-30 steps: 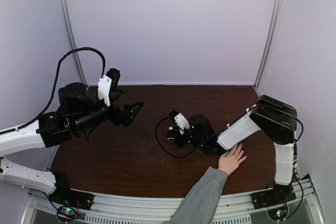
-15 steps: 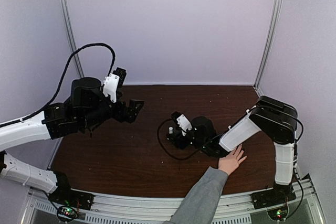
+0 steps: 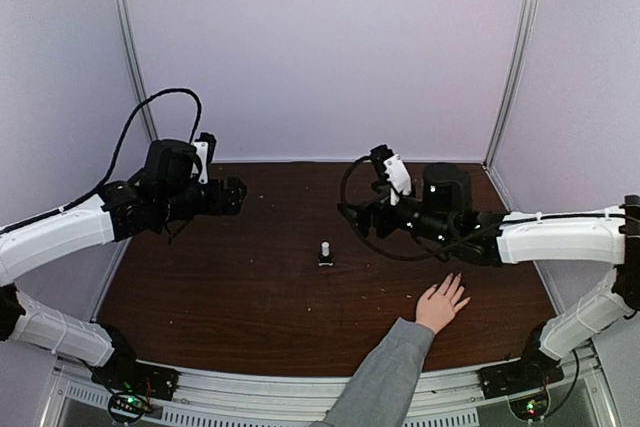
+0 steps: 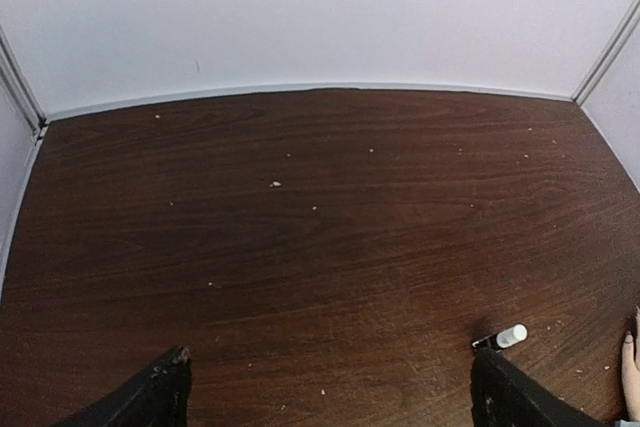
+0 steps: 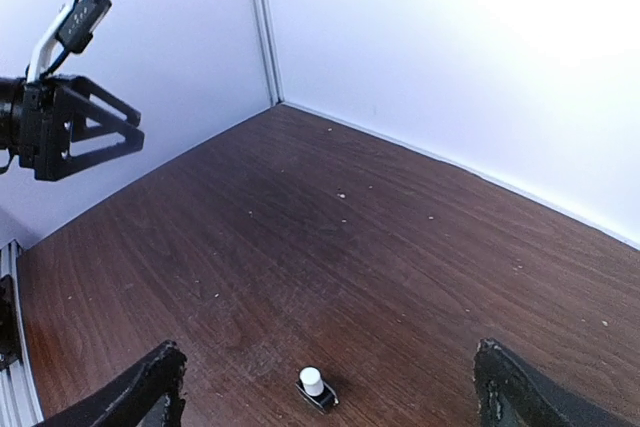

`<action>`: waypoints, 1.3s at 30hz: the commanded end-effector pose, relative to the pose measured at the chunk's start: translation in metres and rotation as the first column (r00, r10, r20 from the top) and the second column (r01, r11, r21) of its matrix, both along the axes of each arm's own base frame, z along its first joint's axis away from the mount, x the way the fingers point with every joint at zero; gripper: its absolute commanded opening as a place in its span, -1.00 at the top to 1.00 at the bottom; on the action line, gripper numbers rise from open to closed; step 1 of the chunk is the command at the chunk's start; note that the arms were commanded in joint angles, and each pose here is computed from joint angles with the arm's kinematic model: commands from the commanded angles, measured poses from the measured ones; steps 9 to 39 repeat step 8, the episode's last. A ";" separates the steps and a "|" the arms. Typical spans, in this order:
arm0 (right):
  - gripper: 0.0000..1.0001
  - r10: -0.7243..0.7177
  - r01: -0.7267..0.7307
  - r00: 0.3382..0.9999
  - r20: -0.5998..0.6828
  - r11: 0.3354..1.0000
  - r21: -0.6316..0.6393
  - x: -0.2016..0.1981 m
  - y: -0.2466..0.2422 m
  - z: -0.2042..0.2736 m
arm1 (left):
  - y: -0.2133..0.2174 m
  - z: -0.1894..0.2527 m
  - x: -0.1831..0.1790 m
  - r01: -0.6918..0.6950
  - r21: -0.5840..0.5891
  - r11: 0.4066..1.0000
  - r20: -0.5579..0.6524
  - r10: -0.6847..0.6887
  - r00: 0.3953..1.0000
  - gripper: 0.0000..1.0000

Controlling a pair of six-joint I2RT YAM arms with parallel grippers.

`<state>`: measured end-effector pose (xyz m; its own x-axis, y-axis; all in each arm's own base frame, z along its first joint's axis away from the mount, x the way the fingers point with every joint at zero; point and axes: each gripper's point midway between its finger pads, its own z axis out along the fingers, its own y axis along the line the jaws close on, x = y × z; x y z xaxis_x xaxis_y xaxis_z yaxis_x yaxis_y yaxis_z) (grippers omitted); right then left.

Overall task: Paint the nails
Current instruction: Reset both arms

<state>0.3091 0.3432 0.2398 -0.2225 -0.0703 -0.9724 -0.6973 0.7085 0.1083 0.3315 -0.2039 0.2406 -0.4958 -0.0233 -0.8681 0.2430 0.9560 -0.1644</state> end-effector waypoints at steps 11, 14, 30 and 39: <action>-1.00 -0.174 0.167 0.978 -0.118 0.984 -0.068 -0.005 -0.087 -0.010 | 0.033 -0.050 0.015 -0.116 -0.001 0.993 -0.131 0.115 0.985 -0.95; -1.00 -0.174 0.167 0.978 -0.118 0.984 -0.068 -0.005 -0.087 -0.010 | 0.033 -0.050 0.015 -0.116 -0.001 0.993 -0.131 0.115 0.985 -0.95; -1.00 -0.174 0.167 0.978 -0.118 0.984 -0.068 -0.005 -0.087 -0.010 | 0.033 -0.050 0.015 -0.116 -0.001 0.993 -0.131 0.115 0.985 -0.95; -1.00 -0.174 0.167 0.978 -0.118 0.984 -0.068 -0.005 -0.087 -0.010 | 0.033 -0.050 0.015 -0.116 -0.001 0.993 -0.131 0.115 0.985 -0.95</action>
